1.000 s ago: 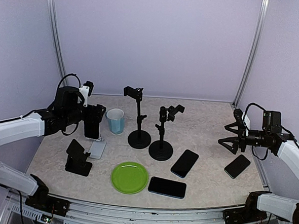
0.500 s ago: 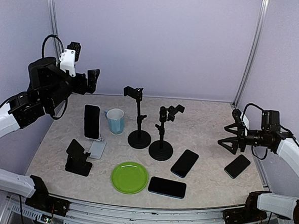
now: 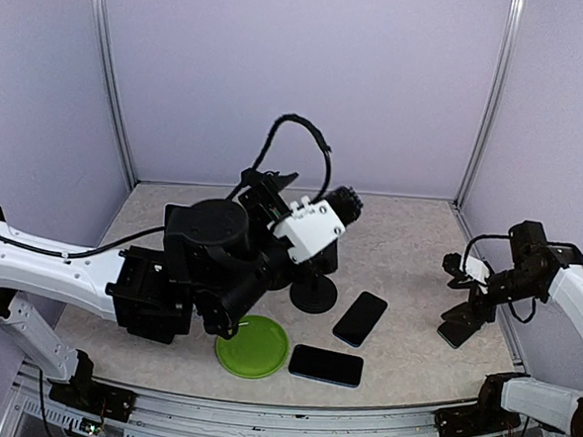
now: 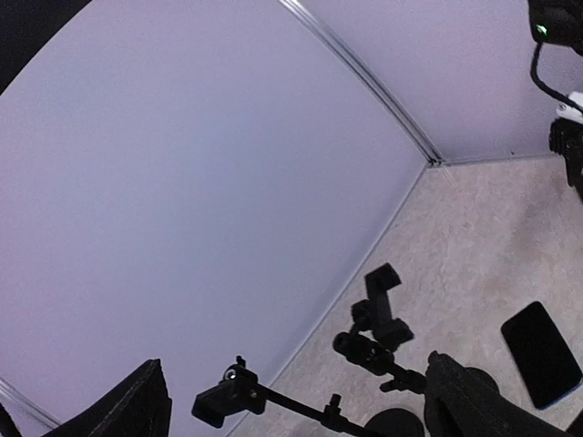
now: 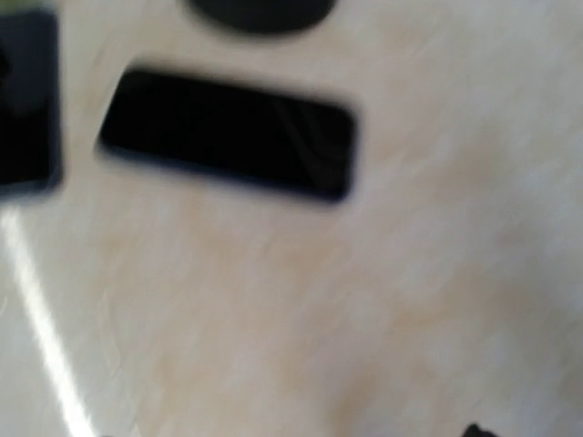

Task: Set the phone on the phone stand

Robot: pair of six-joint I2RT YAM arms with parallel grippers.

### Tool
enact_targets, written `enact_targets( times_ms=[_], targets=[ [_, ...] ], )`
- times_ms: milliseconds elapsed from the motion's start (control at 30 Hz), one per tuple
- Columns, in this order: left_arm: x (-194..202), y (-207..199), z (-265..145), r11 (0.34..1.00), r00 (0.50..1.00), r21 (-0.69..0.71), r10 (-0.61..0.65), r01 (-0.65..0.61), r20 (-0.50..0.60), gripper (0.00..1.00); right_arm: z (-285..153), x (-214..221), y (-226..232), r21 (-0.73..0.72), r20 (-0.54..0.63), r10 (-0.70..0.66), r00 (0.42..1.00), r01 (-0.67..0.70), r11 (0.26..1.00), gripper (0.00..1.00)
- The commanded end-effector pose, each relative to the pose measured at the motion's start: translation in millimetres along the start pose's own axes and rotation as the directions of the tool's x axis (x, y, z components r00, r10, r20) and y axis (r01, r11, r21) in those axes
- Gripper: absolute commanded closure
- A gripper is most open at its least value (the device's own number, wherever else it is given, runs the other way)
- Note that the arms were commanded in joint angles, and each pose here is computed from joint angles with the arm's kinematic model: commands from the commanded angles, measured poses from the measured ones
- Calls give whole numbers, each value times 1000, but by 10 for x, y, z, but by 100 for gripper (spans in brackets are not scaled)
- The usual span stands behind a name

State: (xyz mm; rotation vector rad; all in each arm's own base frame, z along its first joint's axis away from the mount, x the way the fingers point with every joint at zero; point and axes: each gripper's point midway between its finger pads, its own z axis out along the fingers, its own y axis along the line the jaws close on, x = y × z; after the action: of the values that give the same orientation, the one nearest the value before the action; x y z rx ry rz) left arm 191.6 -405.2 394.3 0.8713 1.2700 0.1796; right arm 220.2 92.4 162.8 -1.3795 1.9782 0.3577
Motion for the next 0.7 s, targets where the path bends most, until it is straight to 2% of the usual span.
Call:
enact_targets(
  times_ms=[0,100,200,267,333,433,533,667],
  targets=[
    [30,-627,-175,985,992,122,117,-122,45,5,-28,310,245,51,-105,-139,985,145,988,21],
    [164,-1287,-251,933,994,343,92,-107,59,6,16,540,249,92,-186,-156,970,175,980,23],
    [463,-1846,-264,868,988,474,149,-147,32,5,81,800,157,130,-289,-74,954,116,985,27],
    [649,-2141,-344,818,979,542,197,-192,50,1,111,970,100,140,-362,3,932,51,989,29],
    [757,-2315,-426,802,977,563,206,-199,53,1,96,1057,16,156,-401,71,913,-8,988,32],
    [896,-2445,-459,790,991,603,137,-112,5,1,22,1102,-144,198,-401,163,901,-89,976,34],
    [986,-2486,-455,779,998,626,59,-25,-34,1,-14,1271,-248,219,-446,275,852,-194,956,37],
    [1035,-2587,-536,780,991,623,118,-57,-56,1,-105,1482,-462,293,-492,399,773,-285,913,55]
  ],
)
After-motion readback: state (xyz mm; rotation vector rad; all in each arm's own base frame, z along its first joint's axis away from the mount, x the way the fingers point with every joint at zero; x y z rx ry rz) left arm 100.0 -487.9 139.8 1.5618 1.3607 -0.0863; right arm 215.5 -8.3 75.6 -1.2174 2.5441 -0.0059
